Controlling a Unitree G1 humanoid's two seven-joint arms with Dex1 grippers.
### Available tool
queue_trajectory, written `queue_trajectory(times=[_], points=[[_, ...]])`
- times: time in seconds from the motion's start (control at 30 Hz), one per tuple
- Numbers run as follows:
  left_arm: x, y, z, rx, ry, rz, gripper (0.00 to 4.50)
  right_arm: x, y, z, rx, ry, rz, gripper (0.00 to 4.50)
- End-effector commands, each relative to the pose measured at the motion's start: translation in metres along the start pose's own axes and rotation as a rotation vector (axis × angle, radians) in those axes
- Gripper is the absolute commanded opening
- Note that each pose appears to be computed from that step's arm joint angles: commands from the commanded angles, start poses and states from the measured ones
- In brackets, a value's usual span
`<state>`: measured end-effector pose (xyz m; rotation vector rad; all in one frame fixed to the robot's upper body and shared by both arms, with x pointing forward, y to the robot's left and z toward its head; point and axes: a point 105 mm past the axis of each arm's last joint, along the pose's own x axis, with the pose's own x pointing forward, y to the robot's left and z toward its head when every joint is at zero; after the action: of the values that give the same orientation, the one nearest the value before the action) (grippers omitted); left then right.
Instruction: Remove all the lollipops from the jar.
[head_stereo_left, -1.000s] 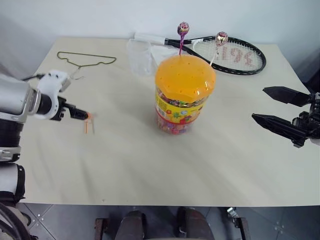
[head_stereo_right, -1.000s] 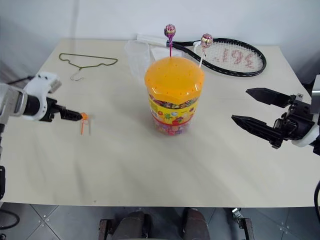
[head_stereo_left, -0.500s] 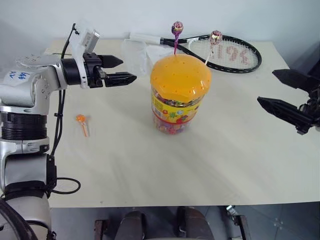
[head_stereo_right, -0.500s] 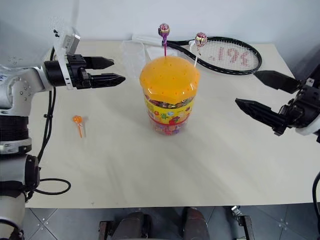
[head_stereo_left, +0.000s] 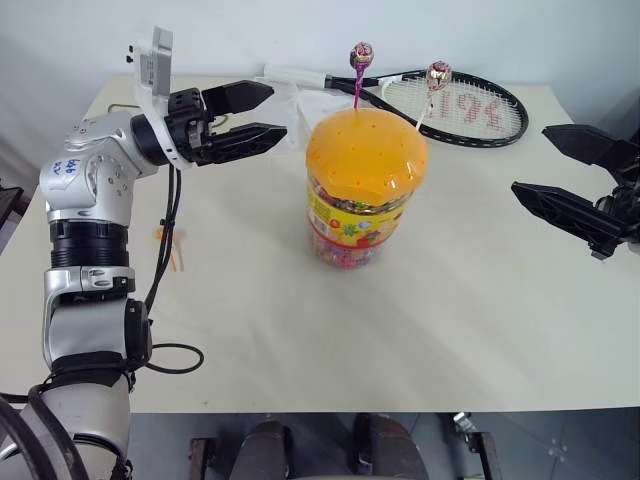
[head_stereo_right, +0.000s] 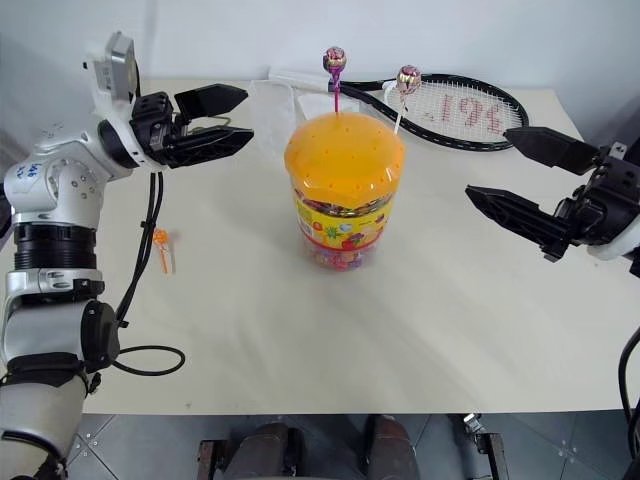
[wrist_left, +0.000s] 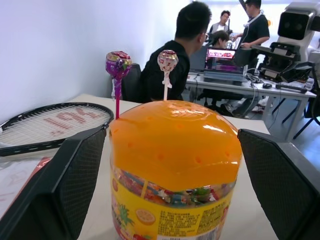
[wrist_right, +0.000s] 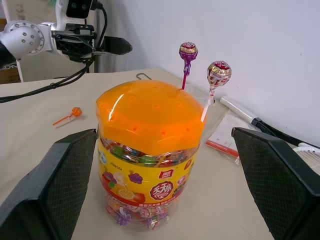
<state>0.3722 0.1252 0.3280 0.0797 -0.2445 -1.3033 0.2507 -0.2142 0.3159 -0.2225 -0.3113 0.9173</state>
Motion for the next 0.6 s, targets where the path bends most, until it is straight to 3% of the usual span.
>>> queue_trajectory(times=[0.03,0.13,0.6], points=[[0.025,0.008,0.005,0.051,0.031,0.012,4.47,0.000,0.002,0.011,-0.037,-0.040,0.001,4.50],[0.046,0.012,0.017,0.045,-0.065,-0.011,4.47,-0.001,0.003,0.011,-0.039,-0.040,-0.006,4.50],[0.103,0.026,0.010,-0.017,-0.036,0.135,4.47,-0.010,0.010,0.010,-0.053,-0.045,-0.077,4.50]])
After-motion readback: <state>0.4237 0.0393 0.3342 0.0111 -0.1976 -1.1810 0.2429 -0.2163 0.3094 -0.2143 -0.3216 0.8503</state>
